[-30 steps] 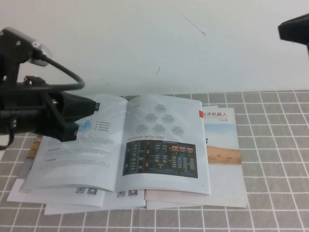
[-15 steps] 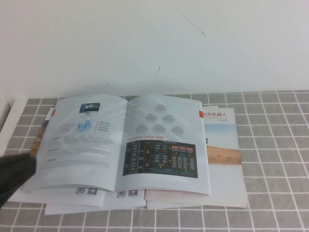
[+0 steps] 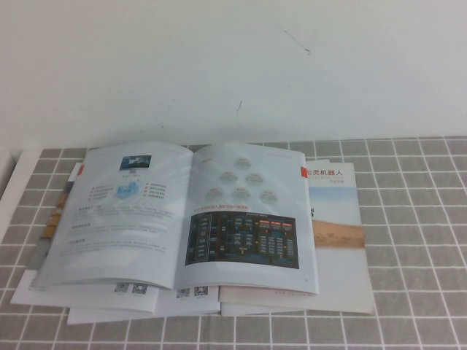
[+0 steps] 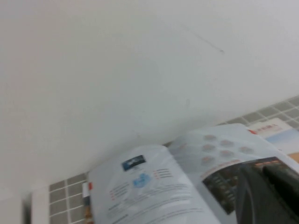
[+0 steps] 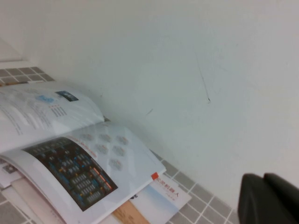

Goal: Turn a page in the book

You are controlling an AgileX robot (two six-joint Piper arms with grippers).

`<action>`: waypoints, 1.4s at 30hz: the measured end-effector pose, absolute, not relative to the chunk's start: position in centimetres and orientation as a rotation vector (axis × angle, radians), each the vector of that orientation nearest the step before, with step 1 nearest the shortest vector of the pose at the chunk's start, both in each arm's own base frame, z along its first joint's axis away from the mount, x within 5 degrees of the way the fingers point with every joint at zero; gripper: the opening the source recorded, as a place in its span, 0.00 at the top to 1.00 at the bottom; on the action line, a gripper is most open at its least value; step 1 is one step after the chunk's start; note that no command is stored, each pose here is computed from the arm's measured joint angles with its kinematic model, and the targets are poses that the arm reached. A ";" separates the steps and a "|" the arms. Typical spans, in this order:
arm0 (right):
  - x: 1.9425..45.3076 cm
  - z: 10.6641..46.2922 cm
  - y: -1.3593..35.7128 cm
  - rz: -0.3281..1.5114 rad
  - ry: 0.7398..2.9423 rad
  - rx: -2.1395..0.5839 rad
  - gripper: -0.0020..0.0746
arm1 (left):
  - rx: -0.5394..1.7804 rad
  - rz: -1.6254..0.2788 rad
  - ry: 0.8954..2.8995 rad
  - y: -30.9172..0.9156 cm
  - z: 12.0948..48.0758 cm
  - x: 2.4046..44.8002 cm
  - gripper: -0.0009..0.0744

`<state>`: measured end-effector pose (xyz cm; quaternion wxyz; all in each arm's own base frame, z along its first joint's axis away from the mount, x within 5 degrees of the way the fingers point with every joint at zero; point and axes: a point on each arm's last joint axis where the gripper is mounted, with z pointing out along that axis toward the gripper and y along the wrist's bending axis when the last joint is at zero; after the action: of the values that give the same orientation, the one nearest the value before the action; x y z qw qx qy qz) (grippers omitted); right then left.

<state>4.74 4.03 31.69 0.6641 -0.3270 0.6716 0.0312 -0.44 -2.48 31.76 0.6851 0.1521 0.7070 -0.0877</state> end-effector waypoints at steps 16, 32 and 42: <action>5.5 28.5 4.2 0.171 1.599 -0.677 0.98 | 0.276 -0.119 1.715 -1.8 24.1 3.7 0.99; 5.5 28.3 4.3 0.184 1.610 -0.690 0.98 | 0.248 -0.117 1.857 -1.7 17.6 5.0 0.99; 5.5 28.3 4.3 0.187 1.610 -0.689 0.98 | 0.330 0.054 1.819 -1.0 17.7 5.2 0.99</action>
<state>5.45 4.34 28.26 0.6366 -0.3018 0.7050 0.0818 5.16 -1.01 17.68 0.6019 0.1424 0.7855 0.0235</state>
